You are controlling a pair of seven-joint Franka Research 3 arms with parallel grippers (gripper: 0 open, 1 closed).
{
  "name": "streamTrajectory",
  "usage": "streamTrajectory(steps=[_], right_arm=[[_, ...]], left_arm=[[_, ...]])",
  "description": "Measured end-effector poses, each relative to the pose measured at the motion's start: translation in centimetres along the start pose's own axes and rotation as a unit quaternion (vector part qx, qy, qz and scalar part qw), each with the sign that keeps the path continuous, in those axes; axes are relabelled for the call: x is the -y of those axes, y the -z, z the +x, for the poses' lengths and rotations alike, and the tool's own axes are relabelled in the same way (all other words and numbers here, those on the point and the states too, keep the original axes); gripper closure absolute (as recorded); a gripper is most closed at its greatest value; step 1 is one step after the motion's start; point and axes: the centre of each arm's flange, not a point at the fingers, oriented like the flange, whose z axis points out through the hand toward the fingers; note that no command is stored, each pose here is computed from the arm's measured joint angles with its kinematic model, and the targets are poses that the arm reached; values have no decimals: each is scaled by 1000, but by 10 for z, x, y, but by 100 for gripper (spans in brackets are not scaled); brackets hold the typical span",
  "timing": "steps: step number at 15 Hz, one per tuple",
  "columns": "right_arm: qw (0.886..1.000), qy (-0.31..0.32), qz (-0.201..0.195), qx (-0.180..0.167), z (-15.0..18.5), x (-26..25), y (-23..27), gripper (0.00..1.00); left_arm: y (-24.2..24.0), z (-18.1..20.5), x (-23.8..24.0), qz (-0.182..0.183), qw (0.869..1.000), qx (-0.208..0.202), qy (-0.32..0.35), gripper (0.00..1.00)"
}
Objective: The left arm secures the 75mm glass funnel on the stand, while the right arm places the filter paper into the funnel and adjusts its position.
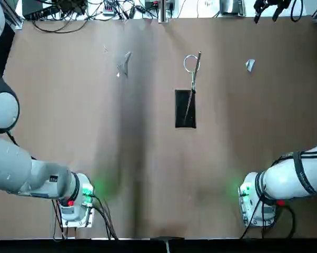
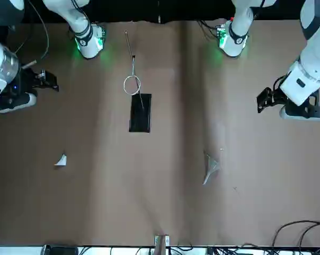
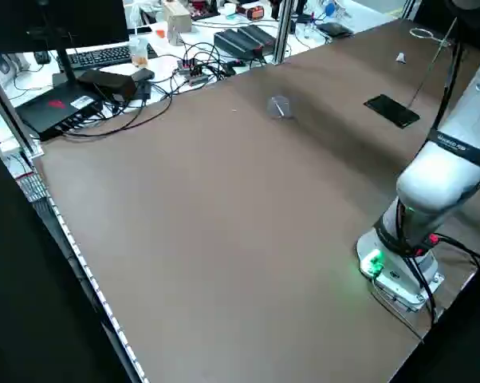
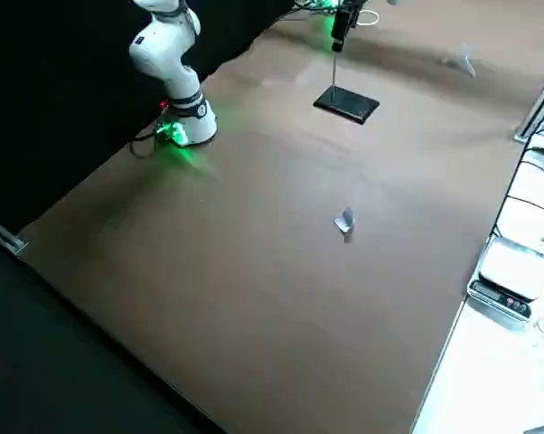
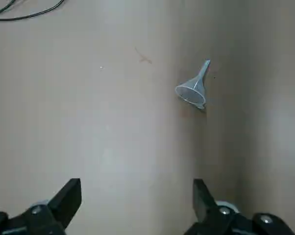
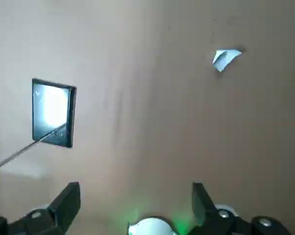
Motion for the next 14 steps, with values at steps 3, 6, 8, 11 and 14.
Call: streamTrajectory(steps=[3,6,8,11,14], right_arm=[[999,-2,-2,-33,-2,-3,-10,0],[999,-14,-17,-42,-32,-18,-16,0],[998,-16,-27,-46,-37,-22,-14,0],[998,-19,-30,-47,-37,-25,-15,0],[998,-23,-30,-49,-36,-27,-15,0]], left_arm=[[0,0,0,0,1000,1,-2,0],[-1,-1,0,0,1000,5,-2,0],[-7,0,2,1,1000,12,3,0],[-51,9,12,3,998,53,36,0],[-121,32,25,-33,991,91,95,0]])
